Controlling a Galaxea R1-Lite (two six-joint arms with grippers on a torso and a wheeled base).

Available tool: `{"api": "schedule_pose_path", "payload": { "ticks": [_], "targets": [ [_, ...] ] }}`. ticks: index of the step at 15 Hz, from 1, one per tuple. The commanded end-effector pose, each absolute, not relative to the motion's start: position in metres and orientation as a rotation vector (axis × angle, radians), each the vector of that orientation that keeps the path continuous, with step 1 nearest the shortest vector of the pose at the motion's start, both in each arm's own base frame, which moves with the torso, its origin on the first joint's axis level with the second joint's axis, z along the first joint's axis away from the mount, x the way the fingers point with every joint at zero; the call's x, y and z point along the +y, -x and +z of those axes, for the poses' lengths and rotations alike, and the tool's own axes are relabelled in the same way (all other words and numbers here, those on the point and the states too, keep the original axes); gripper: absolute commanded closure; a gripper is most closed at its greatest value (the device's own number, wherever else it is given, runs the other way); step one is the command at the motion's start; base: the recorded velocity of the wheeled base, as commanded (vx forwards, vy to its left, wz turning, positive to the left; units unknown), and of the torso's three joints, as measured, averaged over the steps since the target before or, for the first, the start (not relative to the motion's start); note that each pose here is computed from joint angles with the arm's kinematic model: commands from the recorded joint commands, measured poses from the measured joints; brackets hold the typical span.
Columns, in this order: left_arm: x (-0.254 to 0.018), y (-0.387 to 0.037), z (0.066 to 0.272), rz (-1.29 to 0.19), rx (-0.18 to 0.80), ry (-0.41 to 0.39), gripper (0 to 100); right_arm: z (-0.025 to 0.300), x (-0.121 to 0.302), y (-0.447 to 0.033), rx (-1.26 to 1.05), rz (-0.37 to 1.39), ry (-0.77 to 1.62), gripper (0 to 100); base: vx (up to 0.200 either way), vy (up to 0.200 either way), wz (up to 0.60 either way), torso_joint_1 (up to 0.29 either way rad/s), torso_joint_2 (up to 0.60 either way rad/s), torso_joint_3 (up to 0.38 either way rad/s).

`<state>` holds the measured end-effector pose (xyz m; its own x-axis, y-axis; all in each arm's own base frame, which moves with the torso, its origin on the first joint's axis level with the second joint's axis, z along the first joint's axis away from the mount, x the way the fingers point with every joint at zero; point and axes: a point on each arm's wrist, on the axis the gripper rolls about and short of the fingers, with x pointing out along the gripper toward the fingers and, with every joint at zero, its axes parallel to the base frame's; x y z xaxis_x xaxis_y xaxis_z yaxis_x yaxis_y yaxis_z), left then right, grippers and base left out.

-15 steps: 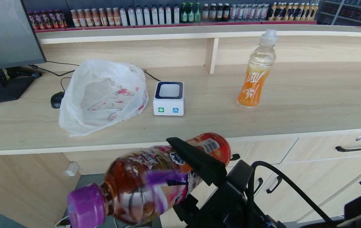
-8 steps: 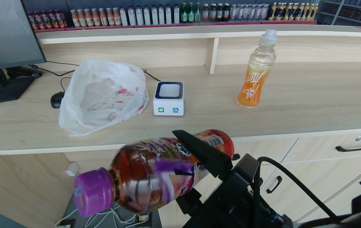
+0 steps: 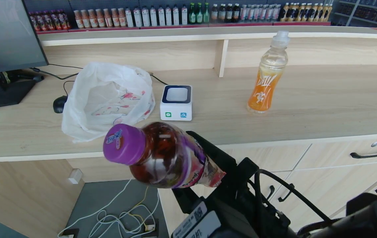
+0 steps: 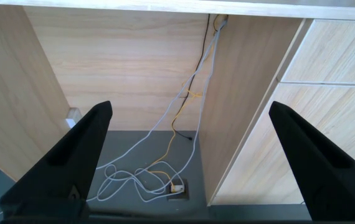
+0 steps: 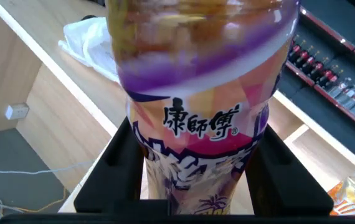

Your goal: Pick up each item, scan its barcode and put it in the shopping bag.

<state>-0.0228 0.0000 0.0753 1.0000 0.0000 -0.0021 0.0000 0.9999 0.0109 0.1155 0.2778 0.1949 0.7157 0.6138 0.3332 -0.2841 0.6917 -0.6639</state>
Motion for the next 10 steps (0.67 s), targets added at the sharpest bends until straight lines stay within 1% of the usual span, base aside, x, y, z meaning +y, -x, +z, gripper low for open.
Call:
{"api": "schedule_pose_path", "payload": {
  "ticks": [1, 3, 6, 7, 10],
  "targets": [
    [0.0, 0.023, 0.075, 0.0, 0.003, -0.011, 0, 0.196, 0.278, -0.134, -0.54, 0.503, 0.532, 100, 0.0, 0.0, 0.0, 0.0, 0.0, 0.0],
    [0.0, 0.023, 0.075, 0.0, 0.003, -0.011, 0, 0.193, 0.279, -0.146, -0.477, 0.514, 0.361, 100, 0.0, 0.0, 0.0, 0.0, 0.0, 0.0],
    [0.0, 0.023, 0.075, 0.0, 0.003, -0.011, 0, 0.201, 0.269, -0.171, -0.448, 0.464, 0.204, 100, 0.0, 0.0, 0.0, 0.0, 0.0, 0.0],
    [0.0, 0.023, 0.075, 0.0, 0.002, -0.011, 0, 0.203, 0.259, -0.188, -0.438, 0.437, 0.129, 100, 0.0, 0.0, 0.0, 0.0, 0.0, 0.0],
    [0.0, 0.023, 0.075, 0.0, 0.003, -0.011, 0, 0.218, 0.23, -0.226, -0.508, 0.414, 0.09, 100, 0.0, 0.0, 0.0, 0.0, 0.0, 0.0]
  ]
}}
